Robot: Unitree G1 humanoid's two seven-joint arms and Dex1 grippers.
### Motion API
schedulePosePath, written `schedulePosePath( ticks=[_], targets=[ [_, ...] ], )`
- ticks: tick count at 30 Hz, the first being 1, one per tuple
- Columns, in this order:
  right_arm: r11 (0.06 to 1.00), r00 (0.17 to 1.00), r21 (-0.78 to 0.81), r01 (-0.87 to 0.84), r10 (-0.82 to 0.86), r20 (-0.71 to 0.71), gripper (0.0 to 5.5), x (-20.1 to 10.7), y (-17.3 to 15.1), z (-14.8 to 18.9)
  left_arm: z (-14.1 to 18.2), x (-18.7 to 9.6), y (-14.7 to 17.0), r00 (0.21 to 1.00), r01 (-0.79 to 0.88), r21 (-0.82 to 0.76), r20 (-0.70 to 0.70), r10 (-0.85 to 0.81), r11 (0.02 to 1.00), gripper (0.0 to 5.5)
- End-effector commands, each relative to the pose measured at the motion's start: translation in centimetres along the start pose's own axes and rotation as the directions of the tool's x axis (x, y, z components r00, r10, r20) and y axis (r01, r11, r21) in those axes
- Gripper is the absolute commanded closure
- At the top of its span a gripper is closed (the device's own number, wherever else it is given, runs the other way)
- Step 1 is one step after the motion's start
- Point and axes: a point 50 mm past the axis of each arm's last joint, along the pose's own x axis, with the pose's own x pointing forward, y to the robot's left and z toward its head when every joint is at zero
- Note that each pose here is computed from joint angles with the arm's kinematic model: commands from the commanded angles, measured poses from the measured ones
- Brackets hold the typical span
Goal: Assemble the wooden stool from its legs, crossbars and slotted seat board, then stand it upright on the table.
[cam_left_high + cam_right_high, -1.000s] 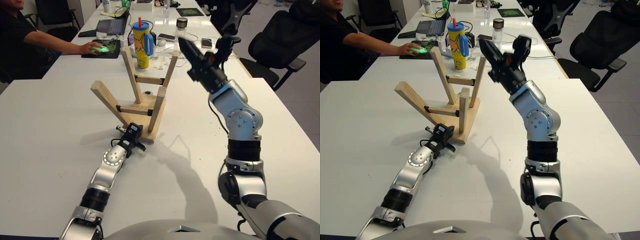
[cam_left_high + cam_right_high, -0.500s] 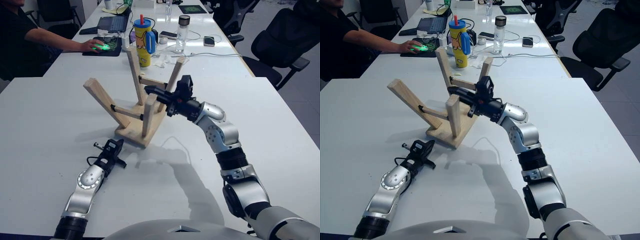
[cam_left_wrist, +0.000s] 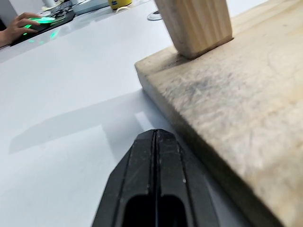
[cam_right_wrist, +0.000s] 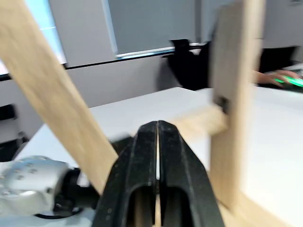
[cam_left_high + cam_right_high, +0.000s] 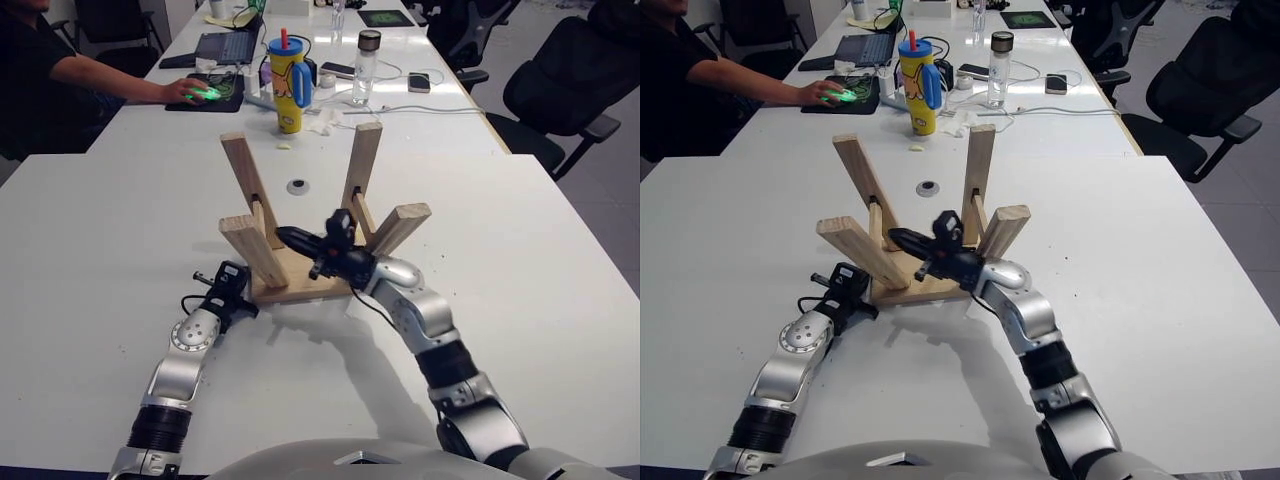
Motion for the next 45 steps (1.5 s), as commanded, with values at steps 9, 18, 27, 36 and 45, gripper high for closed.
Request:
schedulePosePath(
  ticks=[9,18,27,36,45],
  targets=[
    [0.84,0.834,0.092,0.534,-0.506,-0.221,5.46,-13.0,0.5,-2.8,-1.9,-5.6,-1.2,0.992,-0.028,-0.038,-0.124,0.023,0.999,5.5],
    [0.713,0.656,-0.138,0.688,-0.692,-0.301,5.46,-12.2,-4.8,-5.2,-2.8,-3.7,-2.5,0.968,0.107,-0.001,-0.227,-0.105,0.994,5.5],
    [0.847,0.745,0.01,0.531,-0.461,-0.482,5.46,-9.0,-1.5,-6.6,-0.3,-2.1,-5.5,0.881,0.429,-0.129,-0.159,-0.445,0.894,5.5],
    [0.957,0.942,0.071,0.282,-0.262,-0.21,5.46,-4.4,-1.6,4.3,13.4,-1.7,-3.4,0.707,0.668,-0.096,0.391,-0.589,0.738,5.5],
    [0.932,0.903,0.0,0.362,-0.351,-0.247,5.46,-5.6,-4.5,6.8,12.4,-2.6,-2.0,0.686,0.706,0.06,0.189,-0.702,0.706,5.5]
  ],
)
